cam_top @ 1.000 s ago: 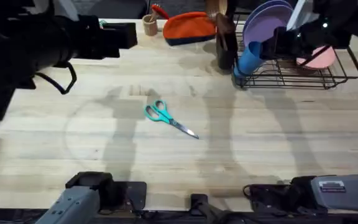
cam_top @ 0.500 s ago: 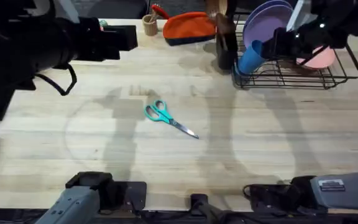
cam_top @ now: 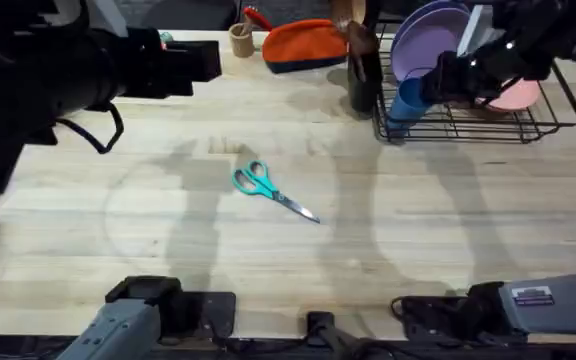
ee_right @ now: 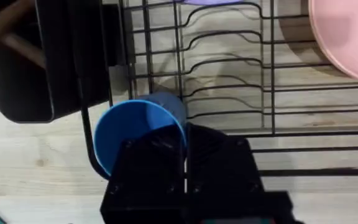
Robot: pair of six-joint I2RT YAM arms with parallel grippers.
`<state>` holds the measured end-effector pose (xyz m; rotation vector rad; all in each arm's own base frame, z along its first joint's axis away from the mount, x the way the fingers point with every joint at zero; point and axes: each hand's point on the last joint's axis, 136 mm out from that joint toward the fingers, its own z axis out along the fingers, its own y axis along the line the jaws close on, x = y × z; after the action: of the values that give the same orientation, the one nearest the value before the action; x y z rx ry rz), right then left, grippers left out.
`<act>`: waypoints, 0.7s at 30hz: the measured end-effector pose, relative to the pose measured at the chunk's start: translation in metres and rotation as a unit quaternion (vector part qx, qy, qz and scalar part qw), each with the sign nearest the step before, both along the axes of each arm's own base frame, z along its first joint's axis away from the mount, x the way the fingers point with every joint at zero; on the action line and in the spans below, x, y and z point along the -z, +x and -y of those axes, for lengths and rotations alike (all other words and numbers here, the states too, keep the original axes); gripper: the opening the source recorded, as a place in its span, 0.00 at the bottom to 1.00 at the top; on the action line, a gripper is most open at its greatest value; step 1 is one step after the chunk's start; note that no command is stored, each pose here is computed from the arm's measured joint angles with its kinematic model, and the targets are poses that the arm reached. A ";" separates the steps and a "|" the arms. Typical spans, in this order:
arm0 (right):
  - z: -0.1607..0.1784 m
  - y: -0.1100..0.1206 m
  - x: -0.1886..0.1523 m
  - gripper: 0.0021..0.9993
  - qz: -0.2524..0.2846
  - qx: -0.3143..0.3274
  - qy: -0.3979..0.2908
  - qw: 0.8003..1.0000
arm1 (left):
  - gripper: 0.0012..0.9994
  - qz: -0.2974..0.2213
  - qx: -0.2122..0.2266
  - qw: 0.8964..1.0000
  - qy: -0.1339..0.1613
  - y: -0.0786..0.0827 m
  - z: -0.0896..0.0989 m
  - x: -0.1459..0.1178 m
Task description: Pick up the cup on the table and put them onto the rack.
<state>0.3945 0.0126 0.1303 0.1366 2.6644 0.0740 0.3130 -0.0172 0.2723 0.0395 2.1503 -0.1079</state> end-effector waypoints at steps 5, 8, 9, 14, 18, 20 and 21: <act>0.000 -0.001 0.001 0.03 -0.002 0.000 0.000 1.000 | 0.99 0.000 0.000 1.000 0.000 0.000 0.000 0.000; 0.000 -0.002 0.001 0.03 -0.004 0.000 0.000 1.000 | 0.99 0.000 0.000 1.000 0.000 0.000 0.000 0.000; 0.000 -0.002 0.001 0.03 -0.004 0.000 0.000 1.000 | 0.99 0.000 0.000 1.000 0.000 0.000 0.000 0.000; 0.000 -0.002 0.001 0.03 -0.005 0.000 0.000 1.000 | 0.99 0.000 0.000 1.000 0.000 0.000 0.000 0.000; -0.002 -0.003 0.001 0.03 -0.006 0.000 0.007 1.000 | 0.99 0.000 0.000 1.000 0.000 0.000 0.000 0.000; -0.004 -0.003 0.001 0.03 -0.007 0.000 0.013 1.000 | 0.99 0.000 0.000 1.000 0.000 0.000 0.000 0.000; -0.005 -0.004 0.002 0.03 -0.008 -0.001 0.017 1.000 | 0.99 0.000 0.000 1.000 0.000 0.000 0.000 0.000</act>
<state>0.3909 0.0178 0.1288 0.1449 2.6807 0.1184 0.3130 -0.0172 0.2722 0.0395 2.1508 -0.1080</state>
